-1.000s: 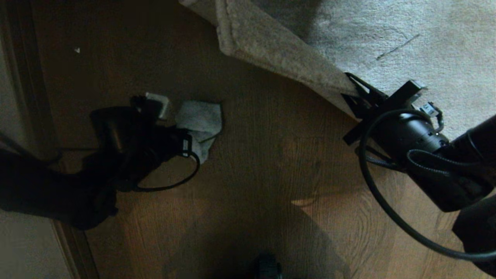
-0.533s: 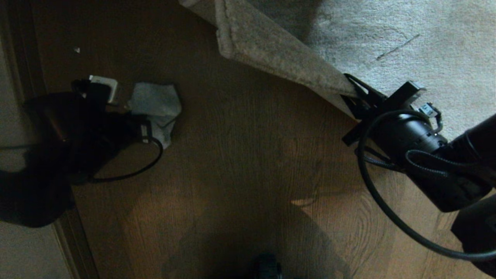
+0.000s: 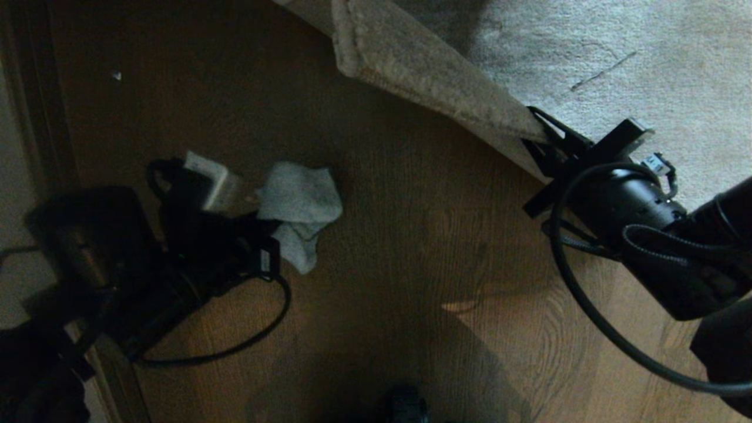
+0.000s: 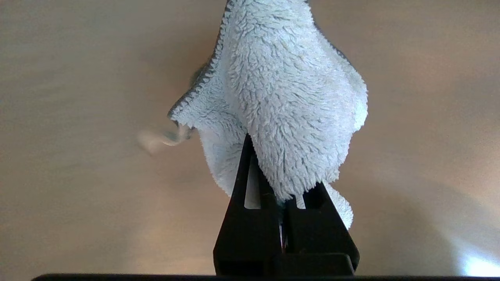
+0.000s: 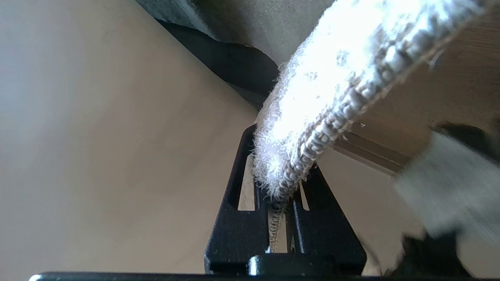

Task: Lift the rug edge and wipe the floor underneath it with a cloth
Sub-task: Wipe the floor under the carpet with a rag

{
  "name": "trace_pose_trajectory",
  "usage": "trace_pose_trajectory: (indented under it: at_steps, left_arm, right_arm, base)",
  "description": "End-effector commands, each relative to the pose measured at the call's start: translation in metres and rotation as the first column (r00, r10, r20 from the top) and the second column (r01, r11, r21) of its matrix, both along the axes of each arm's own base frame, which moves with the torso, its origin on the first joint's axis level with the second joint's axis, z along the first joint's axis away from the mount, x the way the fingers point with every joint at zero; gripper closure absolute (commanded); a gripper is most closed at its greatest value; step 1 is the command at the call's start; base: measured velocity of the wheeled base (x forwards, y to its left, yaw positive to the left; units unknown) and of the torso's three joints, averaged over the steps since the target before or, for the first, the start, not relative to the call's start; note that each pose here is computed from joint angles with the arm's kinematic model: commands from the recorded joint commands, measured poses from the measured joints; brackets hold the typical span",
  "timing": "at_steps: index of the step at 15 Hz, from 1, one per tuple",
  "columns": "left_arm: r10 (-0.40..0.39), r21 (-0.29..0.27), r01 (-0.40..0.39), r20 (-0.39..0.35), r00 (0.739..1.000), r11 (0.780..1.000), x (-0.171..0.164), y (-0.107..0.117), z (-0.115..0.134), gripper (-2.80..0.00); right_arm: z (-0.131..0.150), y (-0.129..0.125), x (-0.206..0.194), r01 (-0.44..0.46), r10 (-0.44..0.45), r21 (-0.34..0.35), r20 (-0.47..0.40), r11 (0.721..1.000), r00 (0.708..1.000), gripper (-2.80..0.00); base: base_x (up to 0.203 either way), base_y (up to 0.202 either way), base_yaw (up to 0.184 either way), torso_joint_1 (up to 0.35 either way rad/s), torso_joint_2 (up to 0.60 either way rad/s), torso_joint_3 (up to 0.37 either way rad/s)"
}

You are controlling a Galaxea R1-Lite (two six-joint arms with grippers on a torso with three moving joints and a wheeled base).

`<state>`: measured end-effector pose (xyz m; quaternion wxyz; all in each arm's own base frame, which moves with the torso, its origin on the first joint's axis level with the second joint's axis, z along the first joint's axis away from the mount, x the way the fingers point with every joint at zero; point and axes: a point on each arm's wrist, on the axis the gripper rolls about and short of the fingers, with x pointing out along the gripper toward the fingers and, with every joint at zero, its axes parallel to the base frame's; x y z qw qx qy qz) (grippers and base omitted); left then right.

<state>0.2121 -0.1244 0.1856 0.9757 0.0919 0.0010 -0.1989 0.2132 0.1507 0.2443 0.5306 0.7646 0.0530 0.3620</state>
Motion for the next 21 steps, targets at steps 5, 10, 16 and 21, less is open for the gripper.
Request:
trace_pose_trajectory:
  at_steps: [5, 10, 16, 21]
  left_arm:
    - [-0.188, 0.092, 0.200, -0.130, 0.974, 0.975, -0.024, -0.070, -0.042, 0.00]
    - [-0.190, 0.083, 0.200, -0.115, 0.975, 0.976, 0.015, -0.113, -0.051, 0.00]
    - [-0.084, 0.019, 0.084, -0.014, 0.996, 0.996, 0.067, -0.112, -0.033, 0.00]
    - [0.172, -0.034, -0.170, 0.059, 0.983, 0.985, 0.107, -0.027, -0.003, 0.00]
  right_arm:
    - [0.008, -0.005, -0.004, 0.005, -0.007, 0.042, 0.045, 0.999, 0.999, 0.00]
    - [0.009, -0.009, -0.002, 0.026, -0.029, 0.049, 0.050, 0.998, 0.998, 0.00]
    - [0.009, -0.015, 0.001, 0.053, -0.055, 0.048, 0.049, 0.997, 0.997, 0.00]
    - [0.009, -0.015, 0.000, 0.051, -0.053, 0.048, 0.048, 0.998, 0.997, 0.00]
  base:
    - [0.000, 0.000, 0.000, 0.000, 0.00, 0.000]
    - [0.000, 0.000, 0.000, 0.000, 0.00, 0.000]
    - [0.000, 0.000, 0.000, 0.000, 0.00, 0.000]
    - [0.000, 0.000, 0.000, 0.000, 0.00, 0.000]
